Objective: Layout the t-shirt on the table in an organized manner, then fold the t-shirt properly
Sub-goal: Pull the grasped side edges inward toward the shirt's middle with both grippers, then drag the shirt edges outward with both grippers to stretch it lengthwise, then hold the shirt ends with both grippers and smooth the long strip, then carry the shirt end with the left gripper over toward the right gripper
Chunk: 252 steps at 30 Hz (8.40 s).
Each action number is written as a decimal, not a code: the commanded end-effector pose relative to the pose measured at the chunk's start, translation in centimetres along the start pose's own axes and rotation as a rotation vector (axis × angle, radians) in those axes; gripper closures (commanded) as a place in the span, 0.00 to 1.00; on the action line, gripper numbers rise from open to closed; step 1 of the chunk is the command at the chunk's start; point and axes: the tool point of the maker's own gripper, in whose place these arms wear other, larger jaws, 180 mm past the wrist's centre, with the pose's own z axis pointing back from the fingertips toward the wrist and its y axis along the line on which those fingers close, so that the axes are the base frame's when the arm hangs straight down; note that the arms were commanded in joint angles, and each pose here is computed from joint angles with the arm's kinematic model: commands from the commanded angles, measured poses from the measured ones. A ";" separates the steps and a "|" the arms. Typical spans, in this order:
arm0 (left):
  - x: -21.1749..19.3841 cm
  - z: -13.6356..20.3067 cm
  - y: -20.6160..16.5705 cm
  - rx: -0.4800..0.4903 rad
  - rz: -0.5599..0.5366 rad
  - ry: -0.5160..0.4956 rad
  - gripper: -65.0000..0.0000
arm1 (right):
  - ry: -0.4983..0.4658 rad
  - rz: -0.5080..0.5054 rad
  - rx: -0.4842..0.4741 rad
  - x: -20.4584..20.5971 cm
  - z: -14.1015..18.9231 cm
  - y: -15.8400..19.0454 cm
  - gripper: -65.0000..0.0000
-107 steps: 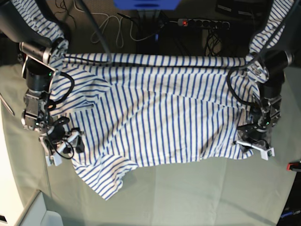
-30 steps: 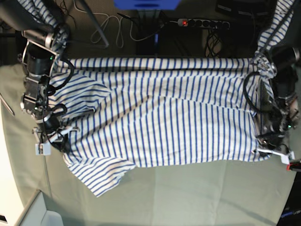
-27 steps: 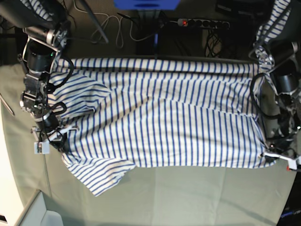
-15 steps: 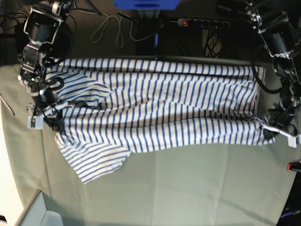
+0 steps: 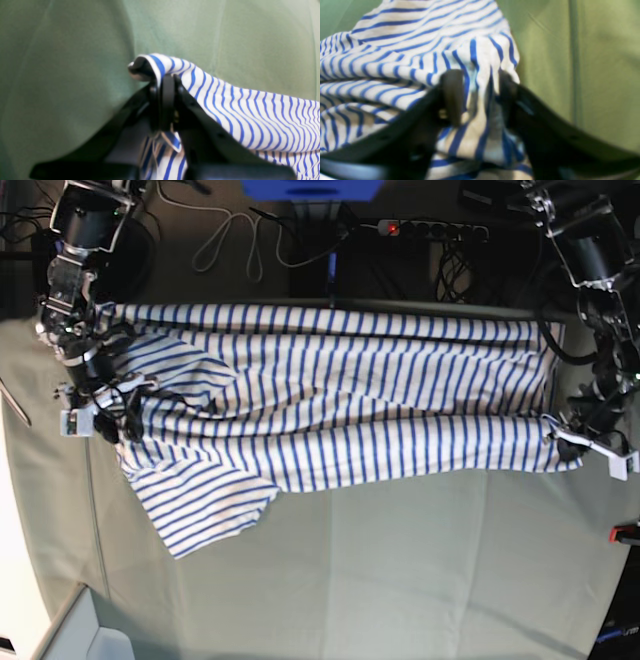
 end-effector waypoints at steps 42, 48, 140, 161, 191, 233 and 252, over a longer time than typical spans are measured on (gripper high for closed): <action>2.7 0.1 -0.7 -0.021 -0.003 -0.079 1.00 | 0.200 -0.075 -0.002 0.6 -10.1 -3.0 0.70; 3.4 -0.1 -1.1 -0.027 -0.002 -0.094 1.00 | 0.192 -0.084 0.016 0.7 -10.6 -1.8 1.00; 2.6 2.6 -0.6 -0.007 -0.085 -0.102 1.00 | 0.223 0.159 0.074 1.0 -1.0 0.1 1.00; 4.5 3.6 -1.1 -0.012 -0.129 -0.147 1.00 | 0.103 0.166 -0.118 3.9 5.7 -3.2 1.00; 1.4 5.2 3.7 0.089 -0.048 -0.102 1.00 | 0.239 0.105 -0.112 -2.8 11.6 0.3 1.00; -5.9 3.1 1.4 0.028 -0.037 0.085 0.45 | 0.218 0.015 -0.195 -5.3 13.8 -2.3 1.00; -9.7 1.9 2.7 0.048 0.046 0.179 0.03 | 0.246 0.015 -0.197 -6.2 14.6 -2.3 0.72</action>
